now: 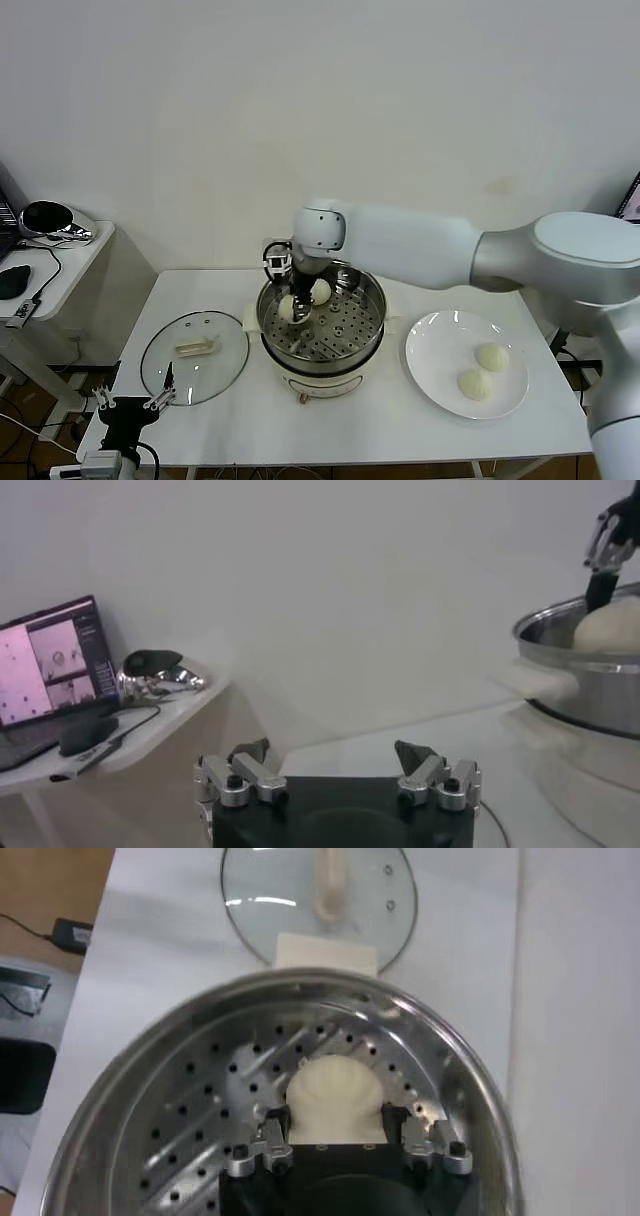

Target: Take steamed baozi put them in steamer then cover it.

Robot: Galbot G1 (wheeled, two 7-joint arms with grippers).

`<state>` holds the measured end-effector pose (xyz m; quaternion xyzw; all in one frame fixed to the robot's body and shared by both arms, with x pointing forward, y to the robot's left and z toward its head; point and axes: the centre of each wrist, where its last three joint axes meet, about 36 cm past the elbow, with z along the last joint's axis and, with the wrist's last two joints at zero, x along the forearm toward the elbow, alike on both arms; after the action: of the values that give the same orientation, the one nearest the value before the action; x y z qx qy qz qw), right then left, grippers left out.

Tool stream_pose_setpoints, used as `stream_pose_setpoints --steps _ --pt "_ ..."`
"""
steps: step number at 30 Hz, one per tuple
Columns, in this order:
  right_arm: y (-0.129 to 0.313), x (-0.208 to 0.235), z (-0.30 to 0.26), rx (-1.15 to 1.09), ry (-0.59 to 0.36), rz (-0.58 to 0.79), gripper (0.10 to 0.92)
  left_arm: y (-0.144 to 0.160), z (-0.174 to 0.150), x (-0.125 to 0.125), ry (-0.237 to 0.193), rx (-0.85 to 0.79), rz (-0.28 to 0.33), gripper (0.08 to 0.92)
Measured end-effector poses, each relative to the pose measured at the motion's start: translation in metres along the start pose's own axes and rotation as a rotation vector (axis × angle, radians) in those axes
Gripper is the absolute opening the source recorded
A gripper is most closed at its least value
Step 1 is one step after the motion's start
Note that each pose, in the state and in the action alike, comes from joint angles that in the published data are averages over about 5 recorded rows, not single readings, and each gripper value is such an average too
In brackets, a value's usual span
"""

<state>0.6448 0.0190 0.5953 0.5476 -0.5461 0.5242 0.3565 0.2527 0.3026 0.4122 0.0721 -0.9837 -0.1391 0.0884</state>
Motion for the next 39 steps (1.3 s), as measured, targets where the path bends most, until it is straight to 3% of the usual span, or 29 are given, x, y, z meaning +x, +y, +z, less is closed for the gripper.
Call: stream_pose_setpoints --steps 5,15,19,30,39 --pt "0.0 -0.01 -0.006 -0.011 -0.004 -0.005 0.576 -0.002 0.0 0.0 -0.001 0.005 0.003 0.823" --pt "-0.007 0.018 0.001 -0.002 -0.003 -0.006 0.803 -0.002 -0.004 0.0 -0.013 0.001 0.01 0.823" --pt "-0.009 0.045 0.019 0.023 0.012 -0.005 0.821 -0.002 -0.006 0.0 -0.018 0.001 0.012 0.823" --pt "0.012 0.124 0.128 0.088 0.055 -0.027 0.823 -0.004 -0.012 0.002 -0.032 0.0 0.027 0.823" --pt "0.064 0.142 0.244 0.082 0.104 -0.034 0.823 -0.009 -0.009 0.003 -0.024 -0.007 0.04 0.823"
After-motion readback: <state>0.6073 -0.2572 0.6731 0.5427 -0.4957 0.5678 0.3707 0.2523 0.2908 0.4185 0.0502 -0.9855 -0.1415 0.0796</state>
